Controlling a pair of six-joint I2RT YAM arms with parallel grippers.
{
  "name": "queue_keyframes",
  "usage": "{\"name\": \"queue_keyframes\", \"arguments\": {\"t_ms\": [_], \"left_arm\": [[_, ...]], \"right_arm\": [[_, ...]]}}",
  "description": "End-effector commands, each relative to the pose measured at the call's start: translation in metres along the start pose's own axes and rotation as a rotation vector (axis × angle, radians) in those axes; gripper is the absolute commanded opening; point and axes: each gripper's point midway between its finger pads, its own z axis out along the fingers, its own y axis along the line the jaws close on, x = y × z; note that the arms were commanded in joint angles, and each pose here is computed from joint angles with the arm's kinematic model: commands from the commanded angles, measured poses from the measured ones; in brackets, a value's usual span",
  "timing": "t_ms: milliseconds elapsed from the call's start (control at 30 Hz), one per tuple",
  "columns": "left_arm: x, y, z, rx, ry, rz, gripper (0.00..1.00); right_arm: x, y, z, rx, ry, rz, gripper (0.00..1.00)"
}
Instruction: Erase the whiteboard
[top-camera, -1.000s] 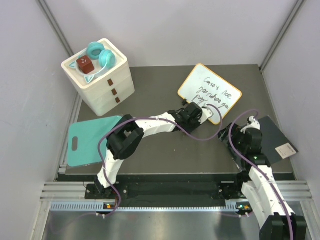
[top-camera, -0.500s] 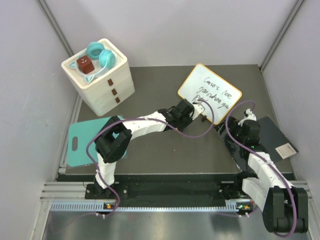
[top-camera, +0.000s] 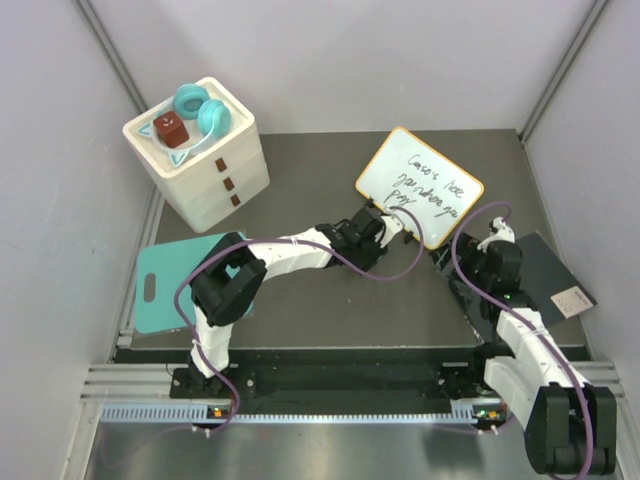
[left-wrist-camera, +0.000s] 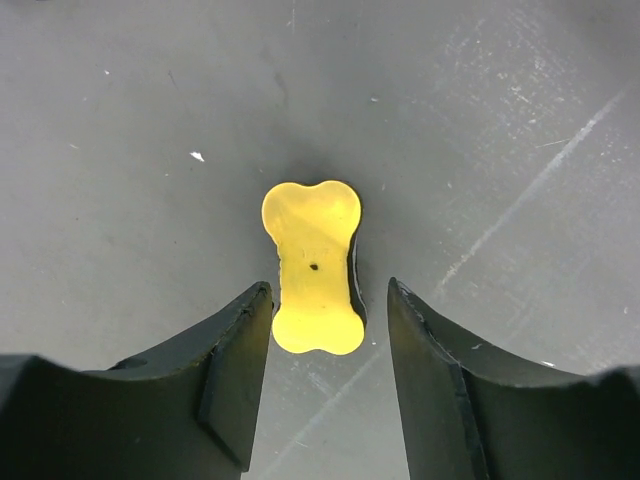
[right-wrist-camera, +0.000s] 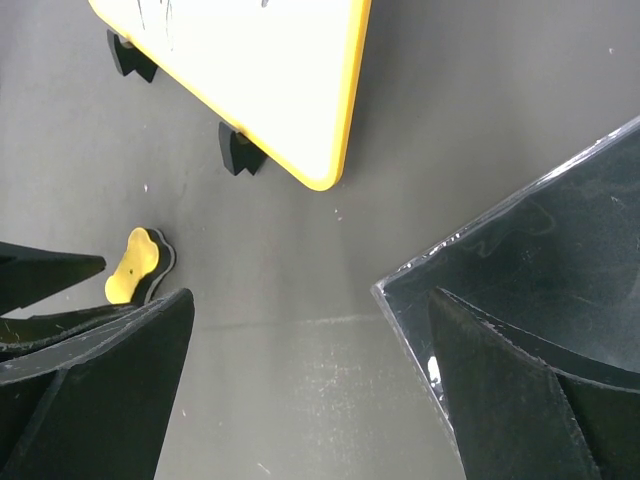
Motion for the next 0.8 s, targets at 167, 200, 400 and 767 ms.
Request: {"name": "queue_keyframes", "arguments": {"t_ms": [167,200,400,767], "left_arm": [[-0.016,0.006,0.007,-0.035,-0.043,-0.001,0.55],[-0.018,0.006,0.009,-0.037,-0.044,-0.002,0.54],[-0.009,0.005,0.022,-0.02,-0.011,-0.002,0.35],[-0.012,0.018,0.017,0.001,-0.029,-0.046,0.54]], "right_arm": [[-0.021,0.01,-0.004,-0.026,-0.061,-0.022,0.98],[-0.021,0.009,-0.004,-0.024,-0.061,-0.022,0.98],[-0.023,0.007,-0.004,-0.055,-0.07,-0.034,0.99],[-0.025,0.01,0.006,-0.175,-0.036,0.024,0.99]]}}
